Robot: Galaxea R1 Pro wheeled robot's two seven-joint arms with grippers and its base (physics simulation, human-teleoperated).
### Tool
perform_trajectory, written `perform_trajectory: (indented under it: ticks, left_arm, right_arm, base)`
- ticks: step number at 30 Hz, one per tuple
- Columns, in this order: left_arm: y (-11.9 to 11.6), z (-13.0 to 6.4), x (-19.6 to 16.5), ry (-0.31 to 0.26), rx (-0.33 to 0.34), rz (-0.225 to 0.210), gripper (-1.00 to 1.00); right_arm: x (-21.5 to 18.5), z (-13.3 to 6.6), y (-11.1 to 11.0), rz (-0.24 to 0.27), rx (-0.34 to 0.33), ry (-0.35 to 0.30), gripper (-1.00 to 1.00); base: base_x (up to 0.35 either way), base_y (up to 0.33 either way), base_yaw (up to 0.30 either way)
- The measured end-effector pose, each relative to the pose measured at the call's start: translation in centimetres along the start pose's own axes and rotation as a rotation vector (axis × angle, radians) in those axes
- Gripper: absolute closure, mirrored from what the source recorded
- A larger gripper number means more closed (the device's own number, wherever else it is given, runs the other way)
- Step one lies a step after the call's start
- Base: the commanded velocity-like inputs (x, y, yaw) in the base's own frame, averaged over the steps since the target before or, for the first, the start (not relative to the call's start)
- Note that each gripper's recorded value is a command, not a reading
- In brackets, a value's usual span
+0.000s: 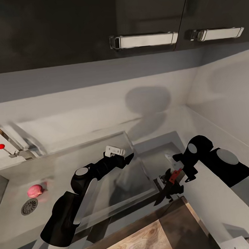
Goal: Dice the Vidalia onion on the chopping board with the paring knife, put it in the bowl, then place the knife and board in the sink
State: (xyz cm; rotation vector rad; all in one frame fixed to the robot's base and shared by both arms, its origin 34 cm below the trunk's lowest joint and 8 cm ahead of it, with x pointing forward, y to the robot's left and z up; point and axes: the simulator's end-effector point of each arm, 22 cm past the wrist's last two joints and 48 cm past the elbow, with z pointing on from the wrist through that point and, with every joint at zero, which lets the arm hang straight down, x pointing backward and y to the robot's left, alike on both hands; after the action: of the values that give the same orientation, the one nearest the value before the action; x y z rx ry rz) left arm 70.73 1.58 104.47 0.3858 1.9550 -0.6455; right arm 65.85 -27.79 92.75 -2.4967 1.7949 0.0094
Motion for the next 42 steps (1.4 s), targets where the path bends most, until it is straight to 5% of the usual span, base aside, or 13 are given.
perform_trajectory:
  ticks: [42]
  left_arm:
    - [0.6,0.8,1.8,0.027,0.000,-0.020,-1.00]
  right_arm:
    - [0.2,2.3,0.8,-0.018,-0.048,0.019,-1.00]
  base:
    - [0.000,0.000,0.000]
